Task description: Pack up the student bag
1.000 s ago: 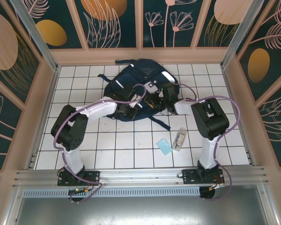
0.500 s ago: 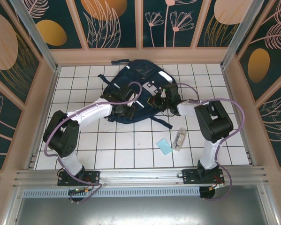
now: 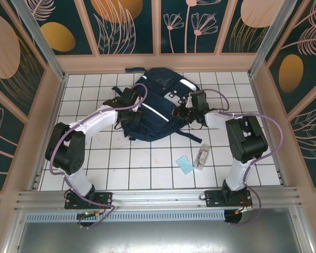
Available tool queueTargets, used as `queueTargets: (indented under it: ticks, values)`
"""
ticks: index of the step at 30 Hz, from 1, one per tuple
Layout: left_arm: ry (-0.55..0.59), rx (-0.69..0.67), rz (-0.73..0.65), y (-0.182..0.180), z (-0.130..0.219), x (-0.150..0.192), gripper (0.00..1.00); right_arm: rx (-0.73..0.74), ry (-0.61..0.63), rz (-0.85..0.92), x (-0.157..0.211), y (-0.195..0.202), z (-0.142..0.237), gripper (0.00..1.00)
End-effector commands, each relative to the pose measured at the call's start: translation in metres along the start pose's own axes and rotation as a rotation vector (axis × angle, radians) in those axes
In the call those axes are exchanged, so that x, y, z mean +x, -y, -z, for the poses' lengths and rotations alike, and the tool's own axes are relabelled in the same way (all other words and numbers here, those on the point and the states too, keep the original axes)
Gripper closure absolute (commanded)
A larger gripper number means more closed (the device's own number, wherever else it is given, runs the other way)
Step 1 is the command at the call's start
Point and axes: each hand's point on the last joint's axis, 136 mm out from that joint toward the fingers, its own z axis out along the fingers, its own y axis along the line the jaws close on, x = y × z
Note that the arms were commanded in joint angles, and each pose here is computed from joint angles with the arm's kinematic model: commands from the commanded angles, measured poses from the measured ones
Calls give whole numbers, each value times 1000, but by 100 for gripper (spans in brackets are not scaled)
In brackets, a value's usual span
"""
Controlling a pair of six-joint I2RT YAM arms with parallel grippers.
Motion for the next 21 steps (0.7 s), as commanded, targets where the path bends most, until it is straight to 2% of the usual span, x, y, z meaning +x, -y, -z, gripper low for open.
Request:
queueTargets:
  ticks: [1, 5, 7, 9, 13, 14, 18, 21]
  values:
    - [-137, 173, 38, 27, 12, 30, 100, 90, 170, 45, -64, 18, 23, 100]
    - [-187, 303, -62, 88, 23, 47, 100, 112, 213, 75, -98, 13, 21, 100]
    - [-204, 426, -70, 123, 30, 54, 100, 109, 233, 89, -112, 9, 17, 100]
    - [-158, 540, -51, 150, 48, 47, 100, 100, 249, 97, -124, 3, 13, 100]
    - [-49, 641, 8, 172, 57, 13, 100, 69, 249, 76, -128, -7, 15, 60]
    - [-24, 653, 13, 177, 57, 3, 100, 75, 254, 69, -127, -7, 20, 53]
    - [23, 713, 56, 193, 45, -27, 100, 126, 285, 35, -109, -6, 55, 40]
    - [46, 753, 80, 203, 38, -43, 100, 119, 293, 15, -88, -12, 84, 36]
